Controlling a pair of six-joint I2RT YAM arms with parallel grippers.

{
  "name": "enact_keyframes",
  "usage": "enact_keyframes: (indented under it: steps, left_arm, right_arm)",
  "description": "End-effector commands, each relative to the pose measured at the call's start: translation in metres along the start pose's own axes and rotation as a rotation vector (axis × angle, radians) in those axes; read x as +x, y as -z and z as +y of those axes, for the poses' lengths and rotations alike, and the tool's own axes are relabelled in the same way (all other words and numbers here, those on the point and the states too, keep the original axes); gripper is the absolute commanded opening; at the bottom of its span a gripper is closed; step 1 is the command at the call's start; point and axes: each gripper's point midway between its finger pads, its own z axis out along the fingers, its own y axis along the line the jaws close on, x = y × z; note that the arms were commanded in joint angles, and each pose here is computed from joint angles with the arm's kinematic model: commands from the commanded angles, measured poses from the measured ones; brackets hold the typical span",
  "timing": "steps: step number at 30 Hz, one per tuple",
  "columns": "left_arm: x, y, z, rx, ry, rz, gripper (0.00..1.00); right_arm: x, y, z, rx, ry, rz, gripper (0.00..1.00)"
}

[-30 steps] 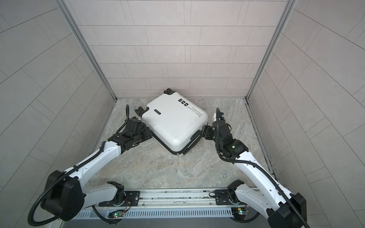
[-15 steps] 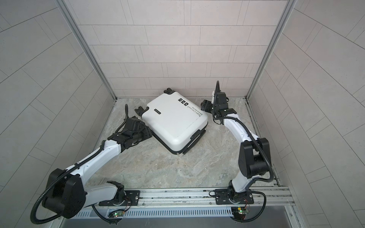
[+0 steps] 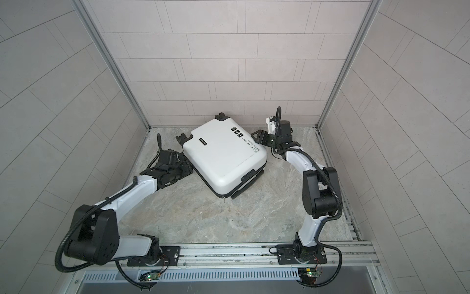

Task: Pack the luggage

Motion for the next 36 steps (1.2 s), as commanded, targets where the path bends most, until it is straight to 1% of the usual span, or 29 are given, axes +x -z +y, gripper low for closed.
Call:
enact_keyframes:
  steps: [1, 5, 8, 14, 18, 22, 29, 33, 36]
  left_arm:
    - [-0.023, 0.000, -0.012, 0.032, -0.036, -0.047, 0.67]
    - [-0.032, -0.007, -0.020, 0.057, -0.071, -0.043, 0.67]
    - [-0.036, -0.013, -0.030, 0.083, -0.100, -0.019, 0.67]
    - [-0.037, -0.031, -0.051, 0.158, -0.127, 0.055, 0.66]
    - [-0.031, -0.045, -0.070, 0.208, -0.143, 0.092, 0.66]
    - [-0.022, -0.056, -0.097, 0.249, -0.181, 0.120, 0.66]
    - [-0.019, -0.077, -0.133, 0.297, -0.179, 0.135, 0.66]
    - [-0.019, -0.080, -0.140, 0.304, -0.175, 0.132, 0.66]
    - [-0.023, -0.071, -0.132, 0.282, -0.184, 0.103, 0.66]
  right_arm:
    - [0.053, 0.004, 0.035, -0.112, 0.020, 0.128, 0.67]
    - [0.087, 0.012, 0.049, -0.138, 0.019, 0.152, 0.67]
    - [0.110, 0.020, 0.059, -0.139, 0.028, 0.169, 0.67]
    - [0.139, 0.043, 0.076, -0.122, 0.054, 0.172, 0.67]
    - [0.141, 0.064, 0.067, -0.040, 0.060, 0.149, 0.68]
    - [0.141, 0.081, 0.054, 0.056, 0.080, 0.131, 0.71]
    - [0.139, 0.091, 0.030, 0.140, 0.049, 0.136, 0.72]
    - [0.135, 0.096, 0.023, 0.173, 0.044, 0.138, 0.72]
    - [0.129, 0.106, 0.024, 0.207, 0.064, 0.132, 0.72]
